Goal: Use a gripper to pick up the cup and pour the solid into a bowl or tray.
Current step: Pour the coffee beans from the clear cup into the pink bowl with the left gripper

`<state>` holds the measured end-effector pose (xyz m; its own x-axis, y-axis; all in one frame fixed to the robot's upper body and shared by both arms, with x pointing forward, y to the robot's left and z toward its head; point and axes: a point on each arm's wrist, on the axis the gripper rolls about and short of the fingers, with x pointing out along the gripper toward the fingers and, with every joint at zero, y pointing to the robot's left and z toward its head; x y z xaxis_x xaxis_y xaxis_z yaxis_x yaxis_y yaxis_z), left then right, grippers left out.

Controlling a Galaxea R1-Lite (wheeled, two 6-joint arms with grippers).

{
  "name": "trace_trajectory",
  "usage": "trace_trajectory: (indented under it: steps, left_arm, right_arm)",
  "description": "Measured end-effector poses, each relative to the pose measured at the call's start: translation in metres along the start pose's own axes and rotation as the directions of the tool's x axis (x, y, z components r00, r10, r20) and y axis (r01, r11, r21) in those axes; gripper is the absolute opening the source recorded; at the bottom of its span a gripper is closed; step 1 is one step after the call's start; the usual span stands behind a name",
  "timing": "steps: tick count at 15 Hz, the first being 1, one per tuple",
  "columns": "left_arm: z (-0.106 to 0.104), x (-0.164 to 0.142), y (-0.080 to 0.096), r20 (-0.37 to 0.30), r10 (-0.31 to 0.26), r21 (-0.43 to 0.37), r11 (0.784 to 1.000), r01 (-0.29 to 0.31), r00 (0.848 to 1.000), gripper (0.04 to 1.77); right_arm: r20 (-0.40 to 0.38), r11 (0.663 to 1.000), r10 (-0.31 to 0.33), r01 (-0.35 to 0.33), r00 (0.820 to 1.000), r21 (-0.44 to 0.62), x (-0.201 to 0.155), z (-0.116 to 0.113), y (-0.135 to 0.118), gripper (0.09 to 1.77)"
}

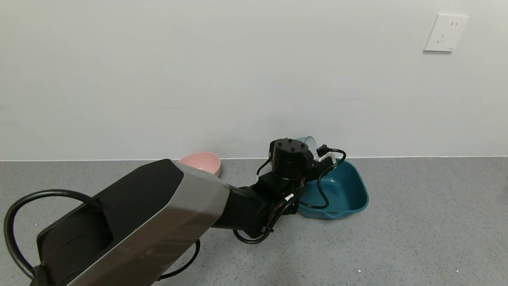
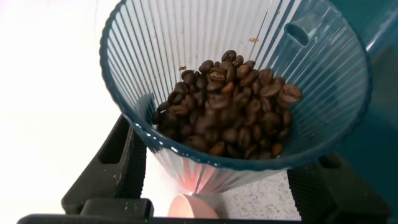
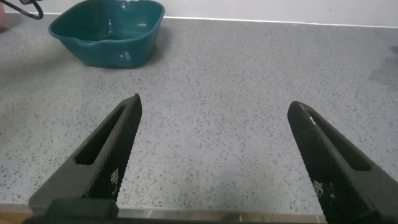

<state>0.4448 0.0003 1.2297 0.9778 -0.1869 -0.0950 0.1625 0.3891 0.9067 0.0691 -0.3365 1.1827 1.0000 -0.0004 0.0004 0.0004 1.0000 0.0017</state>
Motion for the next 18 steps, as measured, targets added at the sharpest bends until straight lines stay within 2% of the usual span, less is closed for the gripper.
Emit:
trace_trajectory:
  steps: [8, 18]
  left_arm:
    - [0.009, -0.002, 0.003, 0.022, 0.017, 0.136, 0.991, -0.02, 1.0, 1.29]
    - [0.013, 0.002, 0.004, 0.04, 0.043, 0.3, 0.953, -0.053, 0.998, 1.29]
  right_arm:
    - [0.0, 1.0, -0.001, 0.001, 1.0, 0.0, 0.0, 0.0, 0.0, 1.71]
    - [0.0, 1.0, -0.001, 0.001, 1.0, 0.0, 0.0, 0.0, 0.0, 1.71]
